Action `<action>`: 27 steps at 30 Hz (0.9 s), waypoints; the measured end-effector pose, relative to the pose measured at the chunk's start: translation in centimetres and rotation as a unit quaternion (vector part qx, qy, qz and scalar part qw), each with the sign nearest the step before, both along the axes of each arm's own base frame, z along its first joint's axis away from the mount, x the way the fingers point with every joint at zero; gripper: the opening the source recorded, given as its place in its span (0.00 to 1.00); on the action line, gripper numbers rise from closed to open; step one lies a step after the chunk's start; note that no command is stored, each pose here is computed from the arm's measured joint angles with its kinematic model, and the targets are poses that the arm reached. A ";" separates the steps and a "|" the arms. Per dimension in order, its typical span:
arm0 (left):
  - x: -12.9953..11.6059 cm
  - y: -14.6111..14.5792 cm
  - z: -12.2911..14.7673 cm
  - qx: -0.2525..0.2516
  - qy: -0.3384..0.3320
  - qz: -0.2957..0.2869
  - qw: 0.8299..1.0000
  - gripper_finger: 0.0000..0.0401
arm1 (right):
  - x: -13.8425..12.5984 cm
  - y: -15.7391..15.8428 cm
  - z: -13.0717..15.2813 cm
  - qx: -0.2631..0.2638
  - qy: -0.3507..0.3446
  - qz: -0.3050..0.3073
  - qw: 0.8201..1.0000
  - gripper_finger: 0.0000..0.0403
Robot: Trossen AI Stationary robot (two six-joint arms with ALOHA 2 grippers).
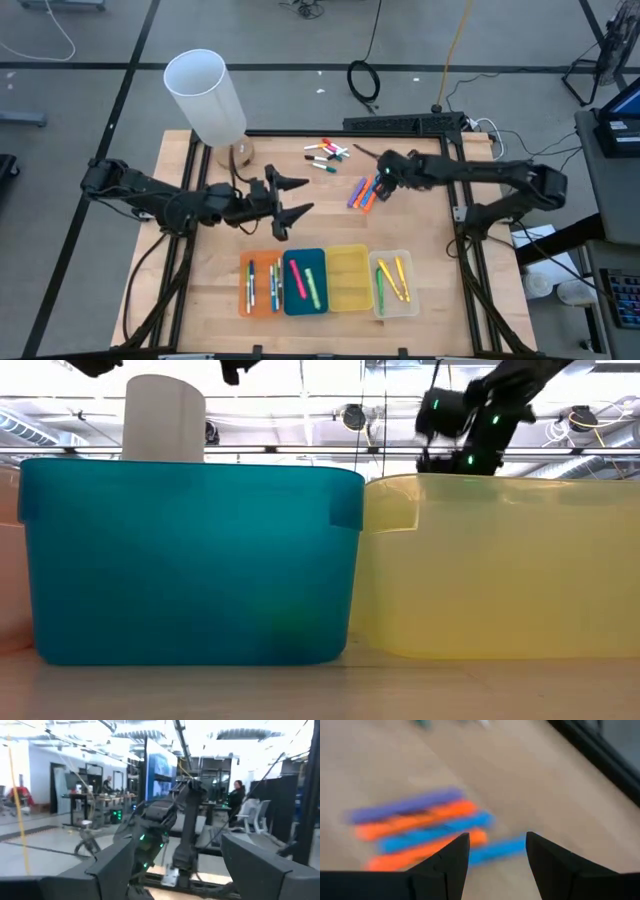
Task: Pick & Place Markers
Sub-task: Put the right blue highlighter pen into the blue bin
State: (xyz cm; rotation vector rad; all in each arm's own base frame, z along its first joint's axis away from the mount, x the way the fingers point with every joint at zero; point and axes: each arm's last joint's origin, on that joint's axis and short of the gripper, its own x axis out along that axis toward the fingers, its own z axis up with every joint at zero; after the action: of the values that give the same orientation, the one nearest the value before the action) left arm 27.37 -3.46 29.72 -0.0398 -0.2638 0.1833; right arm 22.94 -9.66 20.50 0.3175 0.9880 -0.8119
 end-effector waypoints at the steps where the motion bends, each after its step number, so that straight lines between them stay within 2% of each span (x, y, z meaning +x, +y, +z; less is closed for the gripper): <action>1: 0.0 0.1 -0.1 0.003 0.005 0.003 1.000 0.73 | -0.2 -0.7 -0.4 0.011 0.016 -0.026 0.999 0.45; 5: 0.3 0.3 -0.5 0.011 0.021 0.009 1.000 0.75 | -0.8 -3.2 -1.7 0.034 0.017 -0.109 0.993 0.45; 10: 0.6 0.6 -1.4 -0.012 0.052 0.009 0.999 0.77 | -0.7 -5.3 -3.3 0.086 -0.004 -0.140 0.986 0.45; 14: 0.6 0.5 -1.6 -0.017 0.064 0.005 0.998 0.75 | -0.4 -5.7 -4.4 0.122 -0.009 -0.144 0.982 0.45; 19: 0.6 0.4 -1.6 -0.017 0.066 0.004 0.998 0.73 | -0.4 -5.4 -5.3 0.137 0.019 -0.146 0.980 0.45; 27: 0.7 0.5 -1.7 -0.021 0.066 0.005 0.998 0.70 | -0.6 -5.0 -5.3 0.132 0.042 -0.146 0.980 0.45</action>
State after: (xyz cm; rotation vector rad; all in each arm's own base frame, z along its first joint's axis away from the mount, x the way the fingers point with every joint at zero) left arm 28.02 -2.91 28.04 -0.0671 -0.1286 0.2015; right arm 22.33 -14.64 15.21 0.6734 1.1463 -0.9653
